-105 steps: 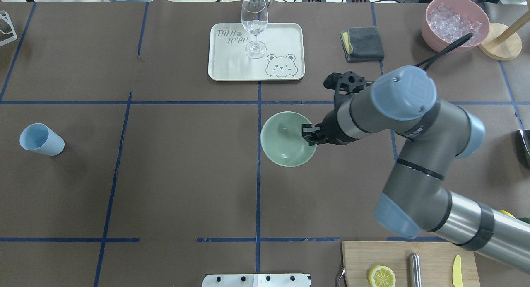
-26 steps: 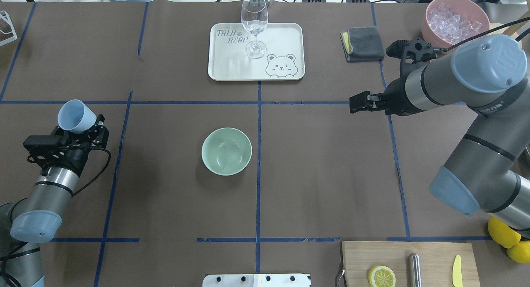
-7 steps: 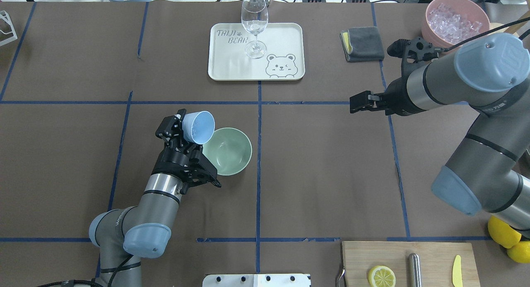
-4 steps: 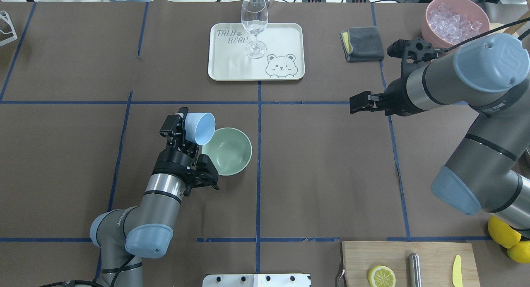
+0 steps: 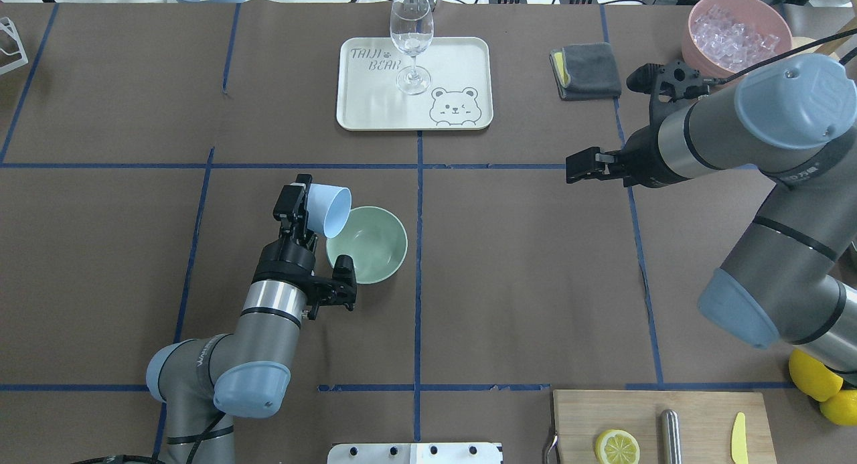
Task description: Pour ice into bowl
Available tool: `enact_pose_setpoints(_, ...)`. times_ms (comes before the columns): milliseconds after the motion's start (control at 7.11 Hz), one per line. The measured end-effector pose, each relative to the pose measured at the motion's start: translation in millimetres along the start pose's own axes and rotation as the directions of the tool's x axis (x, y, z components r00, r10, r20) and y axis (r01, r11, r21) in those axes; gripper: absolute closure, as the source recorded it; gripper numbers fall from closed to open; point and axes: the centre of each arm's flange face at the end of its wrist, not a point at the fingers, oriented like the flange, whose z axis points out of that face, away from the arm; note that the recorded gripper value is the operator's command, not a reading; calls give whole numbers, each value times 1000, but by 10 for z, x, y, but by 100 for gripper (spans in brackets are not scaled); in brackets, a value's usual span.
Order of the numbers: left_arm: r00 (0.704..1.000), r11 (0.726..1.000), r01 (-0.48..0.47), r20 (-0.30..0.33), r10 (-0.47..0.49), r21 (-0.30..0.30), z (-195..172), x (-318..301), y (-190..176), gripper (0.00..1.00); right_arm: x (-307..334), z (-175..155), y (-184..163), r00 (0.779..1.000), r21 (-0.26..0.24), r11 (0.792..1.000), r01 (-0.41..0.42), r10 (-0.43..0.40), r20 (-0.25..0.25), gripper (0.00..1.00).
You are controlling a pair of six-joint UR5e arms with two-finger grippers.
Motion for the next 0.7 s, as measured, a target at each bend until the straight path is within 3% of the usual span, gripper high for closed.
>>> enact_pose_setpoints(281,992,992,-125,-18,125,-35,-24,-89,-115,100,-11,-26,-1,1000,3,1000,1,-1,4,0)
enact_pose_setpoints(703,952,950,-307,-14,307,-59,-62,-94,-161,100,-11,-51,5,1000,3,1000,-1,1,5,0)
